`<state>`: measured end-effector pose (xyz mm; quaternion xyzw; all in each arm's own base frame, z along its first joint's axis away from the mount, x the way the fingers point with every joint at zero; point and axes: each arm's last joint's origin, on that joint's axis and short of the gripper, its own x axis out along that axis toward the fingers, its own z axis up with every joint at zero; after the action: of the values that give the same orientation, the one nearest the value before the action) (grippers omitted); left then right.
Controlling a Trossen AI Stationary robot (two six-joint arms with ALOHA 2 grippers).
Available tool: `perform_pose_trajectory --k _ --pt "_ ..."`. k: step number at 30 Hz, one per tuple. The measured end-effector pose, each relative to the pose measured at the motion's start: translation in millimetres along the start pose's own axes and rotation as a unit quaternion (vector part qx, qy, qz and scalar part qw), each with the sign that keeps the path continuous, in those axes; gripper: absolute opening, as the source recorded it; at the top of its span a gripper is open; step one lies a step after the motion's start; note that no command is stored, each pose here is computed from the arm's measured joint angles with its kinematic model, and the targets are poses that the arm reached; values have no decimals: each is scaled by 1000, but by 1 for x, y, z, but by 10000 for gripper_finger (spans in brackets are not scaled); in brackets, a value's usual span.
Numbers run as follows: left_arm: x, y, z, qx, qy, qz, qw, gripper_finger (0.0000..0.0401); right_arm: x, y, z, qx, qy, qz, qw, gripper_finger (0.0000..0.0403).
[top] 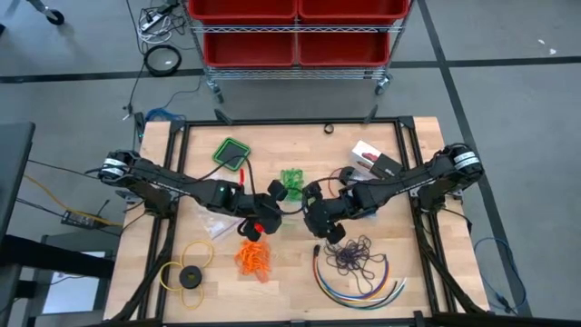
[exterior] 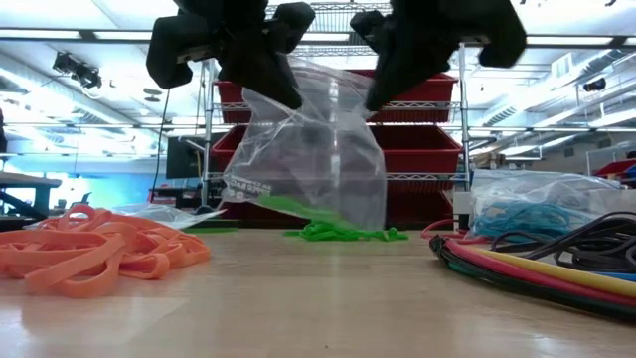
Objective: Sort rubber bands
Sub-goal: Put the green rubber band into the transparent zip bag
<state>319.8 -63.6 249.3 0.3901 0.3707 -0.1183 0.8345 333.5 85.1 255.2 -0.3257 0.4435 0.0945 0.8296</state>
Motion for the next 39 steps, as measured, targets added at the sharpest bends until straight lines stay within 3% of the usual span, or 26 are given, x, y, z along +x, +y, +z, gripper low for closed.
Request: perform_pose_trajectory --k 7,13,17,24,29,34,39 --pt "0 3 4 -24 -21 17 999 105 -6 11 -4 -76 70 -54 993 0" --pt "-1 8 10 -51 -52 37 997 190 -13 15 4 -117 61 -56 990 0" --pt "0 12 9 -61 -54 51 995 197 -19 12 11 -115 47 -62 990 0" --pt "-20 16 20 -83 1 138 987 198 -21 14 6 -123 74 -47 989 0" --pt "-32 17 5 -150 60 140 977 198 -22 17 4 -111 84 -41 989 0" --pt "-29 16 -15 -256 90 143 952 198 -23 18 4 -101 84 -39 991 0" --pt "-5 3 -31 -307 41 157 938 198 -22 18 4 -87 84 -40 992 0"
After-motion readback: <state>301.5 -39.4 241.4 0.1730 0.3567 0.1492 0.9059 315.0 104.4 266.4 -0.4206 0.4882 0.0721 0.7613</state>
